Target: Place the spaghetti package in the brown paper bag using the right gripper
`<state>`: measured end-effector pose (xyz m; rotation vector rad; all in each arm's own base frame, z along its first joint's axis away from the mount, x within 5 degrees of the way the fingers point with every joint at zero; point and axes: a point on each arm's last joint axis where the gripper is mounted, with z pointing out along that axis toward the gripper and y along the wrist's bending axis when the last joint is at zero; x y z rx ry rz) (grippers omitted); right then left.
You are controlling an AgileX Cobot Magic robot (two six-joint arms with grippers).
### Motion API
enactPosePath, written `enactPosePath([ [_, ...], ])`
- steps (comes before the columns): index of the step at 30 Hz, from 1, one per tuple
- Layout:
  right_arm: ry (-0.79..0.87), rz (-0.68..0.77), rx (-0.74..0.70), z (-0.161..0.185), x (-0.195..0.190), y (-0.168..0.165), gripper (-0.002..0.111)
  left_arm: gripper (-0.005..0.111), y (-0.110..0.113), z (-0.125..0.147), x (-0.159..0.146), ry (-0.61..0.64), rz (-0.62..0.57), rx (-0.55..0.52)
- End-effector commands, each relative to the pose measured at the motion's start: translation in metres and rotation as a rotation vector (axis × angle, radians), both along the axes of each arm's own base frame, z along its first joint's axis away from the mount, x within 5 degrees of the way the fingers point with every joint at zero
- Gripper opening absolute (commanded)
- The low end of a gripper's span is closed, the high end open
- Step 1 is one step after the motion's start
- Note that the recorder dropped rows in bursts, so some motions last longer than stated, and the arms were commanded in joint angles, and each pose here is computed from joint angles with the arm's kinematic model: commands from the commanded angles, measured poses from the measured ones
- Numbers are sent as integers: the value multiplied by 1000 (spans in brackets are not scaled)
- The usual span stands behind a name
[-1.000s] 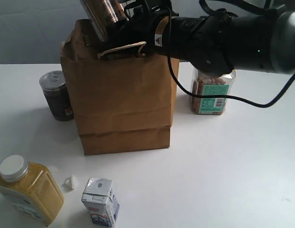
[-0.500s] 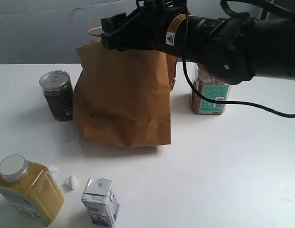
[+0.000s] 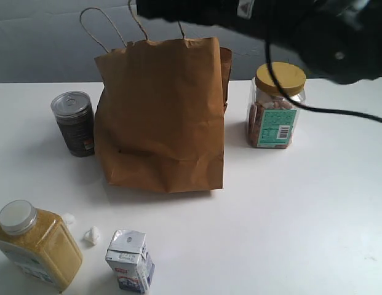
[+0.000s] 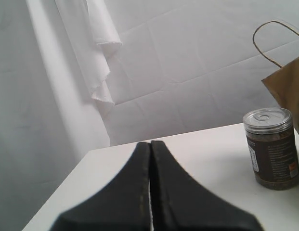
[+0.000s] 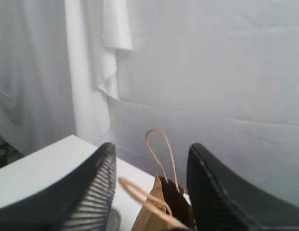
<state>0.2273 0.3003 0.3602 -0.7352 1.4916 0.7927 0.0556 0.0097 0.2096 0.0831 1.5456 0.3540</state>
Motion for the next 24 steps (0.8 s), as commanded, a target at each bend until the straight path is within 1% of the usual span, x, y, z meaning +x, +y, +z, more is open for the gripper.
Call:
enactPosePath([
  [1, 13, -48, -11, 36, -21, -33, 24, 0, 0, -1, 0, -6, 1, -7],
  [2, 17, -56, -17, 41, -27, -43, 17, 0, 0, -1, 0, -6, 1, -7],
  [4, 9, -65, -40, 40, -36, -57, 4, 0, 0, -1, 0, -6, 1, -7],
  [5, -3, -76, -53, 39, -40, -68, 0, 0, 0, -1, 0, -6, 1, -7],
  [7, -21, -100, -67, 34, -49, -90, 0, 0, 0, -1, 0, -6, 1, -7],
  [10, -9, -158, -91, 15, -60, -125, 0, 0, 0, -1, 0, -6, 1, -7],
  [16, 19, -325, -121, -33, -88, -196, 0, 0, 0, -1, 0, -6, 1, -7],
  [19, 12, -408, -161, -61, -103, -224, 0, 0, 0, -1, 0, -6, 1, -7],
  [24, 25, -524, -114, -100, -132, -255, 0, 0, 0, -1, 0, -6, 1, -7],
])
